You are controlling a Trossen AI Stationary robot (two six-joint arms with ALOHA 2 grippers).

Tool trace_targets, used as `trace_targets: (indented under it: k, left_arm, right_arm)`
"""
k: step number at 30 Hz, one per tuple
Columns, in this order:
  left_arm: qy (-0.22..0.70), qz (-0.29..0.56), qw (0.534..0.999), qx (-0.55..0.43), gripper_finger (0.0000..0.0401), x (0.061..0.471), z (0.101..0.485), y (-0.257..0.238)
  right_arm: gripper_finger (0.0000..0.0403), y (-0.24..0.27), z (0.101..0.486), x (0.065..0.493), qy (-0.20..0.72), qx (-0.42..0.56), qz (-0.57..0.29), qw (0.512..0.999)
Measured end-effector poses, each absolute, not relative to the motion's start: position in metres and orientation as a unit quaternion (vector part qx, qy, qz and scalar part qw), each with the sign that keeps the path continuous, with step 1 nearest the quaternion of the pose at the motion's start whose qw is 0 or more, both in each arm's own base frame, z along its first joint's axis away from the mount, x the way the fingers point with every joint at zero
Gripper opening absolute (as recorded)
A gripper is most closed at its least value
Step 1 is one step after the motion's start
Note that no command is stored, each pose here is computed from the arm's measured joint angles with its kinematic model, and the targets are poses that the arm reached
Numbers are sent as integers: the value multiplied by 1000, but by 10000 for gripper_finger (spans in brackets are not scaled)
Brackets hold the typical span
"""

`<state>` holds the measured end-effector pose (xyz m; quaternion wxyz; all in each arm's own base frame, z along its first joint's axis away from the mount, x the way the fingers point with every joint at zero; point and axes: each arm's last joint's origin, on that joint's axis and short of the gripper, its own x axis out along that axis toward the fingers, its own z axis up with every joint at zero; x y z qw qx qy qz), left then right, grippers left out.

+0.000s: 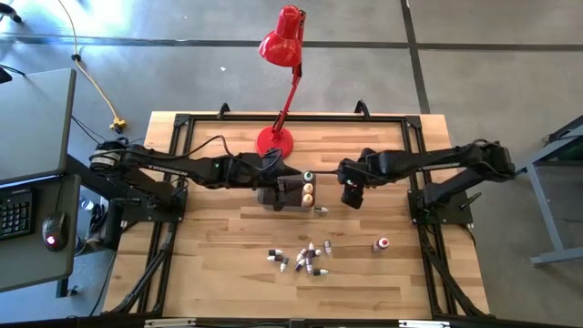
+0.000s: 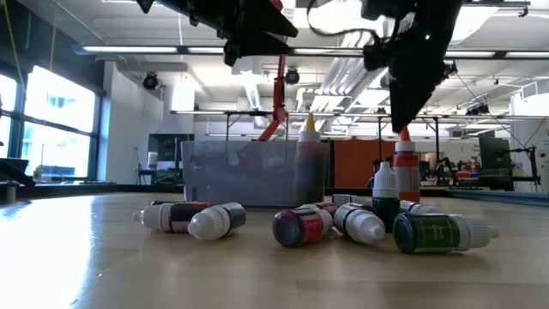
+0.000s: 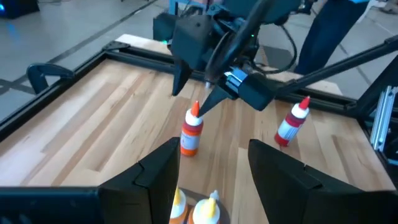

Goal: Pick & Place food coloring
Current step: Put the large orange food coloring bottle into the black bin

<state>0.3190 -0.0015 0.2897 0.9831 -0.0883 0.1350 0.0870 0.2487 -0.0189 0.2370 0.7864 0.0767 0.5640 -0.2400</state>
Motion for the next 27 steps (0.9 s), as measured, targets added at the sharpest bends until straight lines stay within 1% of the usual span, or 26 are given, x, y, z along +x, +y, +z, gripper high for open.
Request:
trace_targets:
  k: [5, 12, 15, 19, 25, 27]
  left_arm:
    - [149, 89, 981, -87, 188, 318, 287, -1]
    - [154, 89, 980, -86, 188, 318, 286, -1]
    - [153, 89, 980, -86, 188, 318, 286, -1]
    - [154, 90, 980, -86, 188, 318, 286, -1]
    - [153, 90, 980, -86, 188, 317, 287, -1]
    - [146, 89, 981, -87, 188, 314, 292, -1]
  right_arm:
    - [243, -24, 222, 258, 594, 105, -210, 769]
    - [243, -29, 212, 262, 609, 97, -226, 754]
    - [236, -30, 212, 262, 609, 103, -226, 753]
    - [199, -30, 211, 261, 615, 110, -220, 749]
    - [115, -28, 212, 261, 619, 127, -200, 749]
    - [111, -28, 212, 261, 619, 128, -195, 750]
